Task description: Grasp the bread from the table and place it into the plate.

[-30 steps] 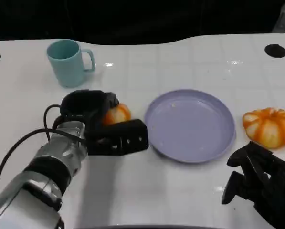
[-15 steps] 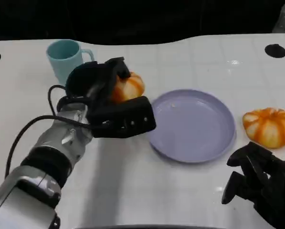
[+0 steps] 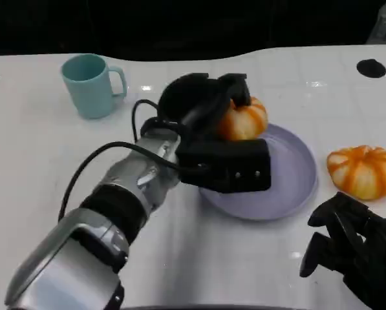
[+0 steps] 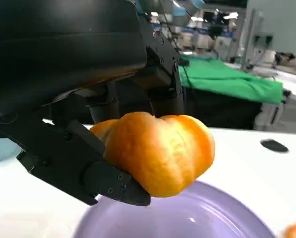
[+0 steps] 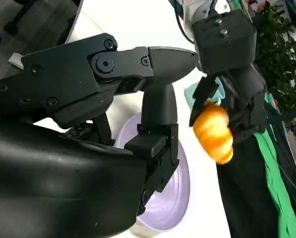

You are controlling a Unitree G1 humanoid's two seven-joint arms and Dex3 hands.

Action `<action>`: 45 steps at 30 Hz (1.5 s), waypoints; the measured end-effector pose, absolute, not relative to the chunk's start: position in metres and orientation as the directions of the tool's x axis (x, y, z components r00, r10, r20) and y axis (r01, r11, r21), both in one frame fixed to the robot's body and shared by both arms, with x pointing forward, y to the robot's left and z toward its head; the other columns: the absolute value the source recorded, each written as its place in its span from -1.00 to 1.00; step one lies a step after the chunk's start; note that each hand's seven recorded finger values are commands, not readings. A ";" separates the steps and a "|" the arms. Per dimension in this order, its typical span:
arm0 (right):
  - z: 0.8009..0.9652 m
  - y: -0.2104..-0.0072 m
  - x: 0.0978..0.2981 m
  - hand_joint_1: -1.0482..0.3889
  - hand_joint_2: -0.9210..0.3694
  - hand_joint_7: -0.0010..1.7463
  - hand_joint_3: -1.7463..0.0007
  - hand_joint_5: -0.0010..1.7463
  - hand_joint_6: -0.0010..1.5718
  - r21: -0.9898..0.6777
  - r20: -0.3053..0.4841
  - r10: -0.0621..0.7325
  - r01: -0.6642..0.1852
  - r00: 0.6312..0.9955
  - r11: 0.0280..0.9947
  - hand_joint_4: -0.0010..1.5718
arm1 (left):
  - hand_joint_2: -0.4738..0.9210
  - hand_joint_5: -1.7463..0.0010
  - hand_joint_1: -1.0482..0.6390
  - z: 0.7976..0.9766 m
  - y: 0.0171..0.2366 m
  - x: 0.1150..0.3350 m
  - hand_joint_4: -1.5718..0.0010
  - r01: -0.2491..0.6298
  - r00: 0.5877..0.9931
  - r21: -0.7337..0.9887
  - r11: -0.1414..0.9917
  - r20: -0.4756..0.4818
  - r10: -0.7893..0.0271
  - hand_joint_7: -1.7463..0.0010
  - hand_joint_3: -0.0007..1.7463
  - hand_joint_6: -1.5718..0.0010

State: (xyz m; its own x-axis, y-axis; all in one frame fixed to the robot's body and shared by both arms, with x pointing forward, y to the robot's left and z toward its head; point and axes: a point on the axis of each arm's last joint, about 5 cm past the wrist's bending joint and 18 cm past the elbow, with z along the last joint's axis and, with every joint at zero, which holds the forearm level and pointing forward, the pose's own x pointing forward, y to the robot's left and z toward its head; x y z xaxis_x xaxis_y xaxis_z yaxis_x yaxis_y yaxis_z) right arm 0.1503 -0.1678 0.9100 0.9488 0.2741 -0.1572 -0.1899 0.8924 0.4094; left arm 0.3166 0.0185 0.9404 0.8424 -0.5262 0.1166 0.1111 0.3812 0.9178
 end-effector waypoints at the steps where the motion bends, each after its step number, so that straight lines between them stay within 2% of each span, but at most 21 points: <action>1: 0.910 -0.168 0.150 -0.19 -1.00 0.85 0.60 1.00 -0.38 0.409 -0.157 0.275 -0.191 0.949 0.892 -0.17 | 0.91 -1.00 -0.06 0.939 0.016 0.315 -0.16 0.120 0.842 0.918 0.378 0.108 -0.529 -0.35 -0.67 -0.01; 4: 0.910 -0.168 0.150 -0.20 -1.00 0.85 0.59 1.00 -0.38 0.408 -0.158 0.275 -0.191 0.948 0.893 -0.17 | 0.98 -1.00 -0.08 0.938 0.011 0.314 -0.15 0.138 0.841 0.919 0.370 0.088 -0.534 0.12 -0.78 -0.16; 5: 0.909 -0.168 0.149 -0.20 -1.00 0.84 0.59 1.00 -0.38 0.406 -0.159 0.275 -0.191 0.948 0.894 -0.17 | 0.99 -1.00 -0.08 0.937 0.009 0.313 -0.15 0.146 0.841 0.920 0.365 0.079 -0.536 0.16 -0.79 -0.17; 12: 0.909 -0.167 0.149 -0.19 -1.00 0.84 0.59 1.00 -0.39 0.402 -0.155 0.279 -0.197 0.948 0.894 -0.19 | 0.99 -1.00 0.01 0.933 -0.004 0.308 -0.10 0.179 0.836 0.928 0.325 0.031 -0.548 0.12 -0.71 -0.23; 13: 0.909 -0.167 0.149 -0.18 -1.00 0.84 0.59 1.00 -0.39 0.399 -0.156 0.279 -0.198 0.947 0.895 -0.19 | 0.99 -1.00 0.02 0.932 -0.005 0.307 -0.11 0.184 0.835 0.932 0.314 0.021 -0.550 0.00 -0.71 -0.20; 15: 0.909 -0.167 0.148 -0.18 -1.00 0.85 0.59 1.00 -0.39 0.398 -0.159 0.279 -0.197 0.947 0.896 -0.19 | 0.97 -1.00 0.02 0.929 -0.005 0.306 -0.09 0.188 0.832 0.939 0.289 0.004 -0.555 -0.04 -0.72 -0.14; 20: 0.909 -0.167 0.148 -0.18 -1.00 0.85 0.59 1.00 -0.39 0.397 -0.160 0.278 -0.196 0.947 0.896 -0.19 | 0.97 -1.00 -0.04 0.925 -0.004 0.305 -0.05 0.202 0.833 0.941 0.272 -0.019 -0.553 0.41 -0.93 -0.23; 24: 0.909 -0.166 0.148 -0.18 -1.00 0.86 0.59 1.00 -0.39 0.397 -0.160 0.279 -0.197 0.947 0.896 -0.19 | 0.98 -1.00 -0.08 0.923 -0.006 0.303 0.11 0.231 0.834 0.934 0.273 -0.045 -0.550 0.56 -0.98 -0.20; 26: 0.909 -0.166 0.148 -0.18 -1.00 0.86 0.58 1.00 -0.39 0.395 -0.159 0.279 -0.198 0.947 0.897 -0.19 | 1.00 -0.66 -0.10 0.924 -0.008 0.303 0.29 0.273 0.833 0.923 0.269 -0.088 -0.546 0.70 -0.94 -0.03; 27: 0.909 -0.166 0.148 -0.18 -1.00 0.86 0.58 1.00 -0.39 0.393 -0.159 0.280 -0.199 0.947 0.898 -0.19 | 1.00 -0.61 -0.10 0.925 -0.009 0.304 0.31 0.296 0.831 0.918 0.262 -0.113 -0.544 0.73 -0.93 -0.01; 28: 0.909 -0.165 0.148 -0.18 -1.00 0.87 0.58 1.00 -0.40 0.391 -0.158 0.280 -0.201 0.947 0.898 -0.19 | 1.00 -0.15 -0.18 0.926 -0.010 0.304 0.41 0.316 0.829 0.912 0.262 -0.130 -0.544 0.84 -0.84 0.17; 29: 0.909 -0.165 0.147 -0.18 -1.00 0.86 0.58 1.00 -0.40 0.390 -0.157 0.281 -0.202 0.947 0.898 -0.18 | 1.00 0.35 -0.26 0.928 -0.011 0.305 0.42 0.330 0.825 0.908 0.257 -0.145 -0.546 0.93 -0.76 0.31; 31: 0.909 -0.165 0.147 -0.17 -1.00 0.86 0.57 1.00 -0.40 0.390 -0.157 0.281 -0.202 0.947 0.898 -0.18 | 1.00 0.67 -0.34 0.932 -0.012 0.307 0.51 0.370 0.807 0.899 0.235 -0.186 -0.560 0.98 -0.71 0.47; 33: 0.909 -0.165 0.147 -0.17 -1.00 0.86 0.57 1.00 -0.39 0.391 -0.157 0.281 -0.202 0.947 0.898 -0.18 | 1.00 0.82 -0.46 0.933 -0.012 0.307 0.63 0.408 0.790 0.888 0.213 -0.227 -0.569 1.00 -0.68 0.59; 35: 0.909 -0.165 0.147 -0.17 -1.00 0.86 0.57 1.00 -0.39 0.391 -0.157 0.281 -0.202 0.947 0.898 -0.19 | 1.00 0.88 -0.54 0.933 -0.012 0.308 0.71 0.435 0.778 0.879 0.196 -0.257 -0.574 1.00 -0.65 0.67; 39: 0.909 -0.165 0.148 -0.18 -1.00 0.86 0.57 1.00 -0.40 0.391 -0.156 0.282 -0.203 0.947 0.898 -0.18 | 1.00 0.94 -0.64 0.934 -0.010 0.309 0.82 0.465 0.763 0.869 0.167 -0.298 -0.573 1.00 -0.54 0.77; 45: 0.909 -0.165 0.148 -0.18 -1.00 0.87 0.59 1.00 -0.39 0.392 -0.157 0.282 -0.203 0.946 0.897 -0.18 | 1.00 0.98 -0.70 0.938 -0.004 0.314 0.91 0.557 0.718 0.820 0.131 -0.396 -0.573 1.00 -0.55 0.85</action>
